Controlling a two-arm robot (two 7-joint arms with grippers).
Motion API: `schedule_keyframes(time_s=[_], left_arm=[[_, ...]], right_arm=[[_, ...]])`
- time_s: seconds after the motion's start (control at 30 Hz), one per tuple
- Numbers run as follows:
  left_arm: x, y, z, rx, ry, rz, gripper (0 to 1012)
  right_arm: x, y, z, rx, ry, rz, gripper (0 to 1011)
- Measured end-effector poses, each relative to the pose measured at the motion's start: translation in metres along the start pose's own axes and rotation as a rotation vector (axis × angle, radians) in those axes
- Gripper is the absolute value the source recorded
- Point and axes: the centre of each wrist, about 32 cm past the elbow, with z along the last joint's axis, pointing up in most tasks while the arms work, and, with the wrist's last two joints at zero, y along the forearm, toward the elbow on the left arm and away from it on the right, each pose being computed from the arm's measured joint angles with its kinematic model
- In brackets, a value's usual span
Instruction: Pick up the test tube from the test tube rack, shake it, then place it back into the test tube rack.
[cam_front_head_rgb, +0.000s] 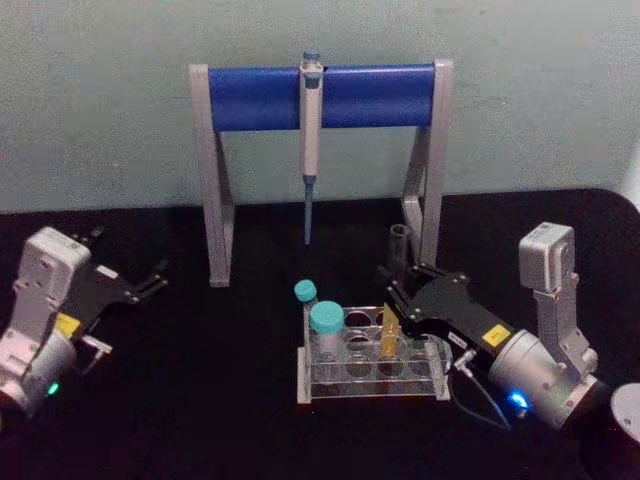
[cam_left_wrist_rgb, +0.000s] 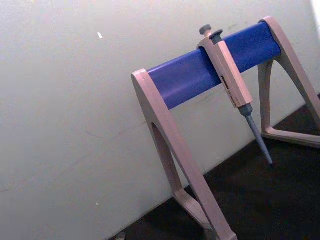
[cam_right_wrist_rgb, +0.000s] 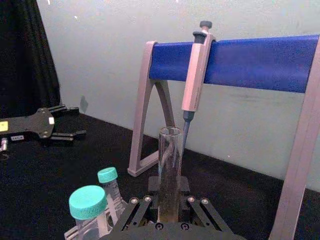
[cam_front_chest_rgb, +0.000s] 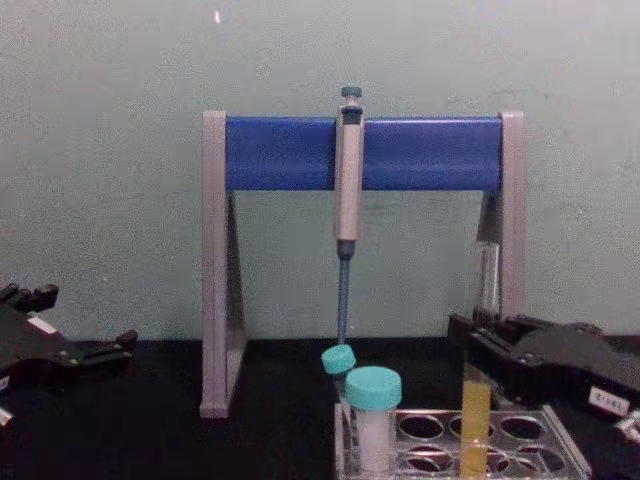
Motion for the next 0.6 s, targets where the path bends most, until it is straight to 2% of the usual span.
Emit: schedule_keyframes(time_s=[0.6], left_arm=[[0.0000,0.0000,0.0000,0.000,0.000,0.000,1010]], right_arm=[[-0.0017,0.0013,-0.0061,-0.018,0.010,-0.007,229]])
